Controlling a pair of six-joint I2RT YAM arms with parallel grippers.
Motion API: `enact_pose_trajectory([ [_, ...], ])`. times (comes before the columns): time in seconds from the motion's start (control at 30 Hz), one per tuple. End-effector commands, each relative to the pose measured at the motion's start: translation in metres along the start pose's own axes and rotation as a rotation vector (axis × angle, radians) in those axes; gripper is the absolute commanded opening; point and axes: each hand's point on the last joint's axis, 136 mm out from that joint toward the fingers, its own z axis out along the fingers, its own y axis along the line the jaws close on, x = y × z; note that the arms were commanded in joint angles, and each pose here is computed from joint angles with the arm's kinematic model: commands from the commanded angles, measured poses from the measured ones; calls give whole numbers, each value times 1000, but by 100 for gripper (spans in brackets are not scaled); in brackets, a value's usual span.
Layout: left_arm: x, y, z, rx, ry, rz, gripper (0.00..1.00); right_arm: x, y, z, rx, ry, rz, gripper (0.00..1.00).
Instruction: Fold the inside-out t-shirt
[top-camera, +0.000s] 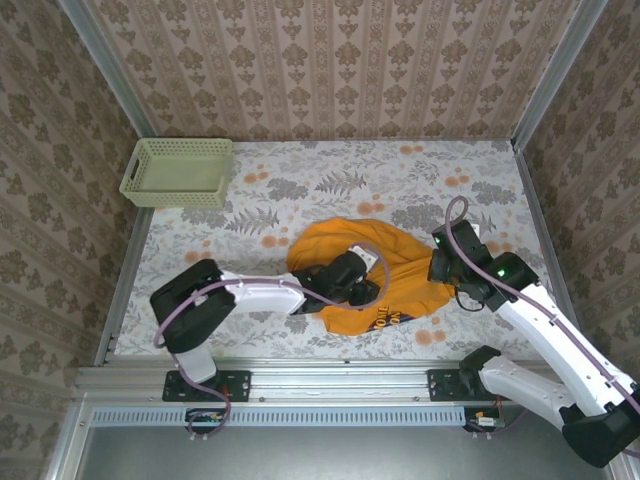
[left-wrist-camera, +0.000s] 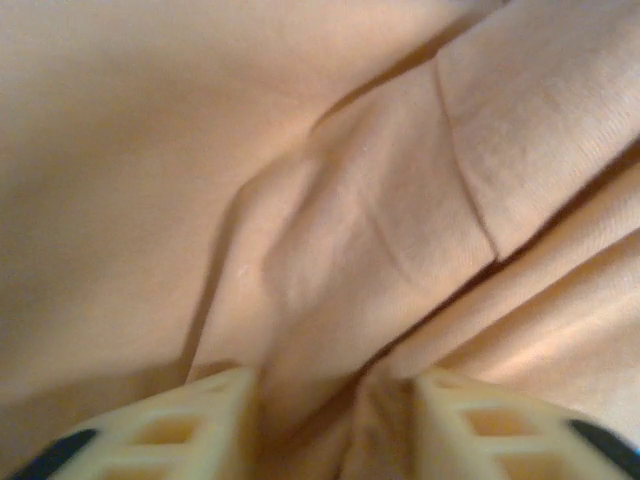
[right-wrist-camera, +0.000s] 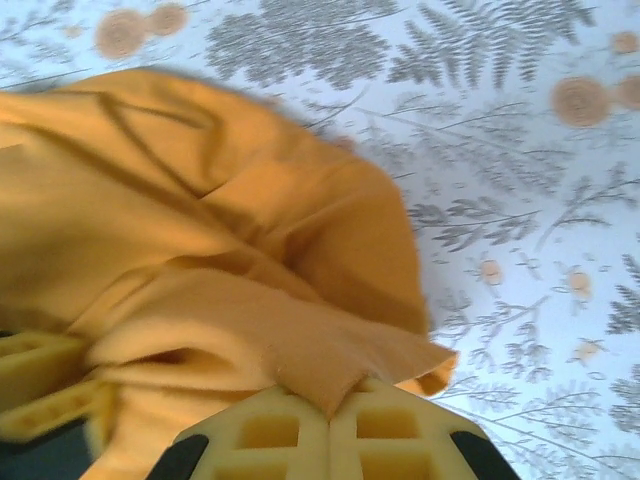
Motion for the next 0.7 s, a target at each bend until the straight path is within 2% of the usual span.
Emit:
enact_pose_trajectory([
  [0.0, -3, 9, -31, -40, -20, 16, 55, -8, -39, 0, 198, -53, 25, 0],
  [0.07, -2, 27, -45, -97, -17, 9, 62, -7, -48, 5, 252, -48, 36, 0],
  [0.17, 6, 75, -64, -237, 20, -64, 69, -5, -50, 17, 282, -28, 25, 0],
  [0.33, 35, 160, -84, -443, 138, -263, 83, -1, -44, 30, 277, -7, 22, 0],
  [0.43, 42, 180, -77, -413, 151, -369, 87, -1, -45, 32, 282, -9, 22, 0],
  [0.5, 35, 177, -66, -340, 134, -398, 85, 0, -42, 34, 272, -6, 20, 0],
  [0.57, 29, 169, -54, -280, 132, -408, 77, 1, -41, 35, 265, -1, 19, 0],
  [0.6, 28, 165, -48, -245, 134, -417, 72, 2, -41, 36, 262, 1, 16, 0],
  [0.67, 25, 165, -42, -205, 131, -448, 54, 2, -38, 38, 250, 2, 13, 0],
])
